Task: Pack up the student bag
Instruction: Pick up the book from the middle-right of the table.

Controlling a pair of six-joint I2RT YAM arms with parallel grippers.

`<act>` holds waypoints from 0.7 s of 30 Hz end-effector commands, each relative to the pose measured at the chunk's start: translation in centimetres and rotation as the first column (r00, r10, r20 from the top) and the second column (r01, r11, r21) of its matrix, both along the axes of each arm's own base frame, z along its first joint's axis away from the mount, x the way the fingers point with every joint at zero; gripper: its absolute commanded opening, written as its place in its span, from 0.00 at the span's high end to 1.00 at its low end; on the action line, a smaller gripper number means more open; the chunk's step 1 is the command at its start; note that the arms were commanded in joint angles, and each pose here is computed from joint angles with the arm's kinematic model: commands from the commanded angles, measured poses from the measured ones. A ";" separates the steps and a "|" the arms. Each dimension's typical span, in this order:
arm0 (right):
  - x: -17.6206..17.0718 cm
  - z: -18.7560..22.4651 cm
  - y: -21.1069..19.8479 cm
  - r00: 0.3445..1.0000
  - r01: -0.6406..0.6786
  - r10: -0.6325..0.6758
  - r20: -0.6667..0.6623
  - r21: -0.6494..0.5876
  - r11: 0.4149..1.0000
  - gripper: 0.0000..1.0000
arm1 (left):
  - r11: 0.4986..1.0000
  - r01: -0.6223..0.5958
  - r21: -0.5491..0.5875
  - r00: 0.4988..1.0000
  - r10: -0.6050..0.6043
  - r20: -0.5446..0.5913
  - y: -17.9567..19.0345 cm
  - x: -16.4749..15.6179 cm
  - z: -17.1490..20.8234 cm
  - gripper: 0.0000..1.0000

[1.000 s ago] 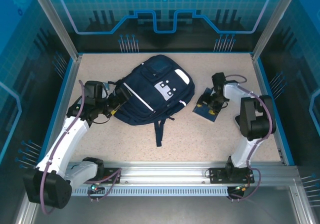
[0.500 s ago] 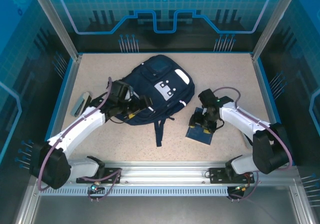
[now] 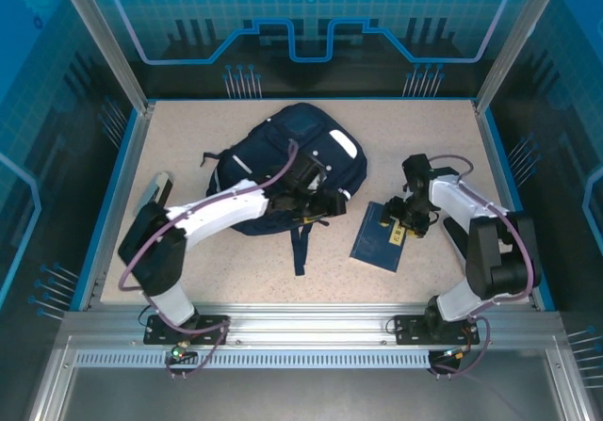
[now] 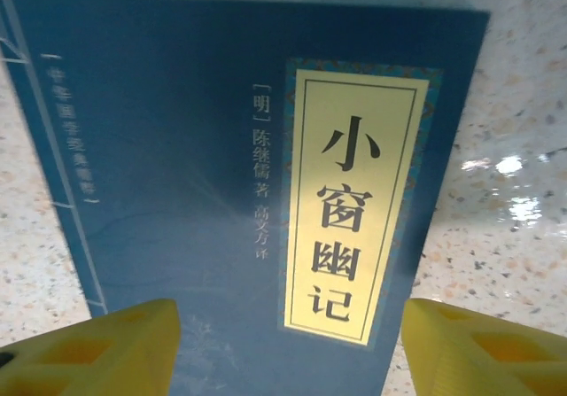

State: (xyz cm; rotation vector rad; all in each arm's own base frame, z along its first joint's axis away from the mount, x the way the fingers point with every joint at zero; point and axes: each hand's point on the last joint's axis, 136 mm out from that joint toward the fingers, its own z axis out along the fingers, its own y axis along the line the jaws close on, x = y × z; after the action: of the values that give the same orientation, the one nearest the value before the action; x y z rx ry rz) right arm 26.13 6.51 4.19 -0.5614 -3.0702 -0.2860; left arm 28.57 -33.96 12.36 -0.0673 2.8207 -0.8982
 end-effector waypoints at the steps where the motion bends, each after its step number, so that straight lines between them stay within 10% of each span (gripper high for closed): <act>1: -0.2 -0.4 -0.3 1.000 -0.018 0.018 -0.023 -0.002 1.000 0.35 | 1.000 0.028 0.010 0.999 -0.027 -0.030 -2.2 -0.3 -0.8 0.27; 21: -2.9 -2.9 0.6 0.997 0.003 -0.001 -0.080 0.029 1.000 0.31 | 0.992 0.103 0.070 0.981 -0.090 -0.173 -6.7 -1.9 -8.8 0.48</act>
State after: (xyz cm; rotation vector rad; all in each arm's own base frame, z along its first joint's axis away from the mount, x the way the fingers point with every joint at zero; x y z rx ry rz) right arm 23.87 6.11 1.68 -0.5653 -3.0169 -0.2417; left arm 26.76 -39.48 3.67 -0.0058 3.0240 -0.7886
